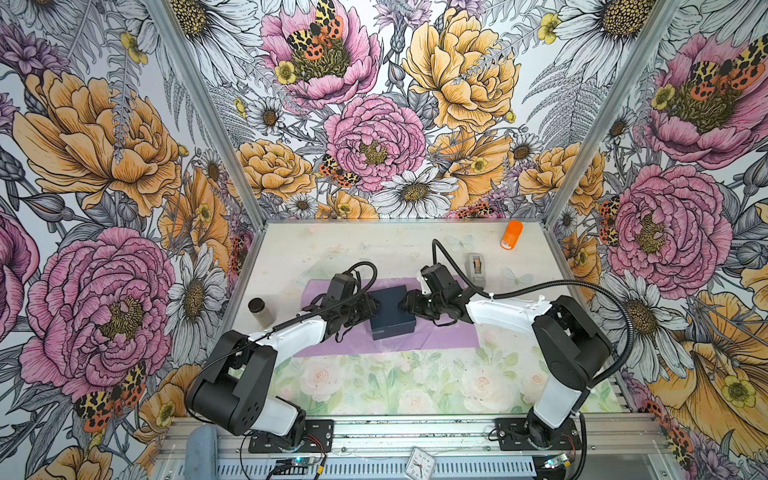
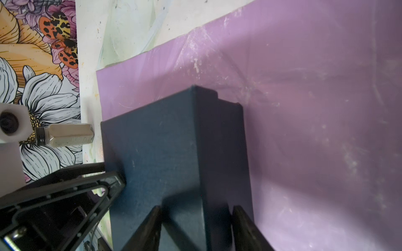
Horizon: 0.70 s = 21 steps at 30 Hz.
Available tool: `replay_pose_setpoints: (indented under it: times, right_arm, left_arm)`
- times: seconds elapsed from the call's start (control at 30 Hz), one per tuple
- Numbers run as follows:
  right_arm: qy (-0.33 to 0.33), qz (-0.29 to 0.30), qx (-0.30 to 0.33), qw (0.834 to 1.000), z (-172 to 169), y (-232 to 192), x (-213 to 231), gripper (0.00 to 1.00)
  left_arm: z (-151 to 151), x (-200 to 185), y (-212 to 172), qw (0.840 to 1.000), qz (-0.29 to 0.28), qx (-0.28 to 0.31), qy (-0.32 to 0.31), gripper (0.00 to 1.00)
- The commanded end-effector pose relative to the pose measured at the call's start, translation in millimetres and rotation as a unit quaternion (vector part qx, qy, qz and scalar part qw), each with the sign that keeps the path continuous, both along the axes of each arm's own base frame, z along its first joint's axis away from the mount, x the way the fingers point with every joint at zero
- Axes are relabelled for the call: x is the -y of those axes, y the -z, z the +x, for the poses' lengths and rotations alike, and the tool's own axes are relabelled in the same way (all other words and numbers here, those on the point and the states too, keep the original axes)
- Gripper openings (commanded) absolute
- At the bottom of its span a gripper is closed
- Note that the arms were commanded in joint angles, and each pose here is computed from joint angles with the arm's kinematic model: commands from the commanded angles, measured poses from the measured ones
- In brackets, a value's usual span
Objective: Wrap the gift box in paper
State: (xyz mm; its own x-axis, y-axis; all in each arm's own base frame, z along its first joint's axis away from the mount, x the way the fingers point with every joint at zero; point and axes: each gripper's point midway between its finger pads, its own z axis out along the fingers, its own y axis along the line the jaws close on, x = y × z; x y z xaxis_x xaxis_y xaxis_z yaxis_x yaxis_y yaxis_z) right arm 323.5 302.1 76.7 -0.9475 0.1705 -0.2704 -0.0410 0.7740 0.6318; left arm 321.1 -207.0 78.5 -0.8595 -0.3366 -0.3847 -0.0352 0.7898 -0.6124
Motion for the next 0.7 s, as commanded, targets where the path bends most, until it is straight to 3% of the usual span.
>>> replay_pose_setpoints:
  times: [0.0,0.13,0.23,0.43,0.67]
  right_arm:
    - [0.007,-0.012,-0.011,1.0,-10.4,5.7,23.3,0.52]
    - [0.005,-0.008,-0.006,1.0,-16.9,-2.4,37.9,0.68]
    - [-0.001,-0.009,-0.005,1.0,-20.2,-7.9,46.1,0.72]
    - [-0.014,0.002,-0.022,1.0,-27.0,-4.7,39.7,0.72]
    - [-0.007,0.021,-0.036,0.999,-29.8,0.9,29.3,0.66]
  left_arm:
    - [-7.5,26.2,1.5,1.0,-0.006,-0.01,0.025,0.52]
    - [-3.1,27.7,-4.4,1.0,-0.003,-0.003,0.017,0.62]
    - [0.8,13.7,-9.5,1.0,-0.002,0.004,-0.004,0.65]
    - [-0.8,-32.9,-3.3,0.998,-0.01,-0.002,-0.064,0.52]
    - [-10.9,-66.2,24.4,0.993,-0.014,-0.04,-0.106,0.45]
